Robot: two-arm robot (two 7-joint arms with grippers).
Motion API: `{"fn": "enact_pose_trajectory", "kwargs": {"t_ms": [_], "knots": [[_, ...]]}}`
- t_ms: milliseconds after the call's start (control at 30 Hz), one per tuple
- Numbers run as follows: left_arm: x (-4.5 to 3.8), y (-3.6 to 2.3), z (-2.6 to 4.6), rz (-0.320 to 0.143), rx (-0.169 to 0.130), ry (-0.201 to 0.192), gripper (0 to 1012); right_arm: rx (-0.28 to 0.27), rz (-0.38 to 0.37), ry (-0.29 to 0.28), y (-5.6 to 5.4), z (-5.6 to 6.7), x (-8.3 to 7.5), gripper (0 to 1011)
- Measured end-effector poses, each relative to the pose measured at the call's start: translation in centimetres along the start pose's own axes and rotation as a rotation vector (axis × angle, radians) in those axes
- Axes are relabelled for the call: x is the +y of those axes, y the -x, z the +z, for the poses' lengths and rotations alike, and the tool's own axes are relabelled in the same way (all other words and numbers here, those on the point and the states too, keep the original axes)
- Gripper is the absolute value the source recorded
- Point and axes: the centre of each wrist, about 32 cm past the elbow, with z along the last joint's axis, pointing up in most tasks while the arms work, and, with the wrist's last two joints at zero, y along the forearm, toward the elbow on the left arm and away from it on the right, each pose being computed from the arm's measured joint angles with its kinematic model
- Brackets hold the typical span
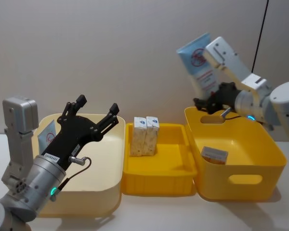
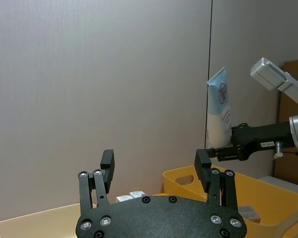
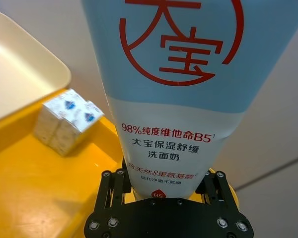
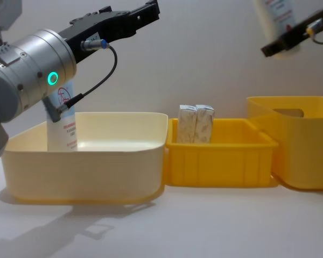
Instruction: Bimanual collaborative sorting of washing and personal care products
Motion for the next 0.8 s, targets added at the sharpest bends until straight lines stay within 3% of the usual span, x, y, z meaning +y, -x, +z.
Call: {"fn": "enact_pose_trajectory", "kwargs": {"t_ms": [133, 533, 800], "knots": [[0.0, 0.0, 0.0, 0.0, 0.0, 0.0, 1003, 0.019, -0.035, 0.026, -0.7, -0.3, -0.3, 652], [0.0, 0.0, 0.0, 0.0, 0.0, 0.0, 1003, 0.116, -0.141, 0.185, -4.0, -2.5, -0.2, 652], [0.0, 0.0, 0.0, 0.0, 0.0, 0.0, 1003, 0.15, -0.166, 0.237, -5.1, -3.3, 0.0, 652]]}}
